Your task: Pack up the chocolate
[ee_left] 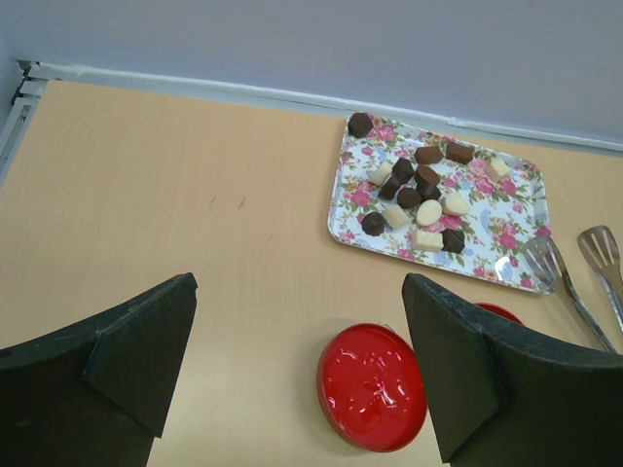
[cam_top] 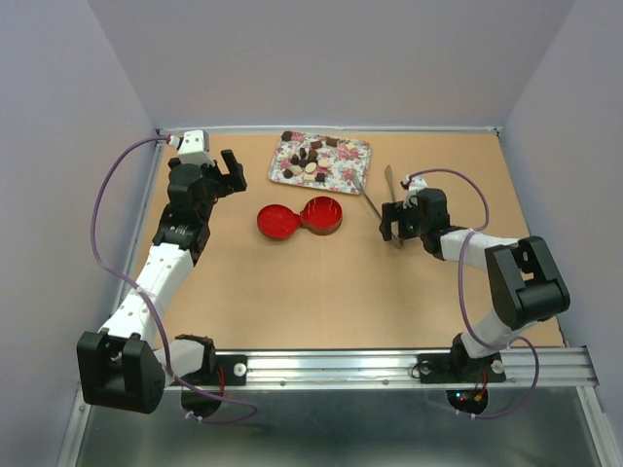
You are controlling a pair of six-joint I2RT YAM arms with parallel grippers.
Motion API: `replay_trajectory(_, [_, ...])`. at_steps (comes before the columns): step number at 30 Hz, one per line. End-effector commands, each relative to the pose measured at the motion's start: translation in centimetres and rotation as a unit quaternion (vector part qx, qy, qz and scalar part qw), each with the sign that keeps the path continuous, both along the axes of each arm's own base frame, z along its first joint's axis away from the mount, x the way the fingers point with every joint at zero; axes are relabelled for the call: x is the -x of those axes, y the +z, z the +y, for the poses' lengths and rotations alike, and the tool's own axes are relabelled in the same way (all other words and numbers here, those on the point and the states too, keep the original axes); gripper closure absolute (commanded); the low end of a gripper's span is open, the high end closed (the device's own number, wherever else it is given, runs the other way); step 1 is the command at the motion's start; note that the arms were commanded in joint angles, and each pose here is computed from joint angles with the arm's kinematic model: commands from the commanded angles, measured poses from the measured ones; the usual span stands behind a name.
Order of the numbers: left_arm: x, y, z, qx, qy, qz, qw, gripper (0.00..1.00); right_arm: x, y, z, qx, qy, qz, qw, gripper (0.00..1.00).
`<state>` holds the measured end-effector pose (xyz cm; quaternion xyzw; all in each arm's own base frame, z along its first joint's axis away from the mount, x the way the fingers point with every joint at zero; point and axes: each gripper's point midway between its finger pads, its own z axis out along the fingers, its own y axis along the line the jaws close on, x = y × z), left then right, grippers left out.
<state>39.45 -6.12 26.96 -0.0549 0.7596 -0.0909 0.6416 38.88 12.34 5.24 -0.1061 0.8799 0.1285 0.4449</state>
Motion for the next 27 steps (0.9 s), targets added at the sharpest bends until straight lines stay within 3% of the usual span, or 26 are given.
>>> replay_trajectory(1, [0.0, 4.5, 0.0, 0.004, 0.001, -0.059, 0.998, 0.01, -3.0, 2.4, 0.8, 0.015, 0.000, -0.054, 0.998, 0.00])
replay_trajectory(16, [0.4, 4.6, 0.2, 0.004, 0.003, -0.062, 0.998, 0.01, -4.5, 0.6, 1.4, 0.085, -0.020, -0.034, 0.996, 0.03])
replay_trajectory(27, [0.7, 5.0, 0.2, 0.006, 0.003, -0.068, 0.998, 0.01, -4.5, -1.9, 1.0, 0.112, -0.027, 0.024, 0.993, 0.21])
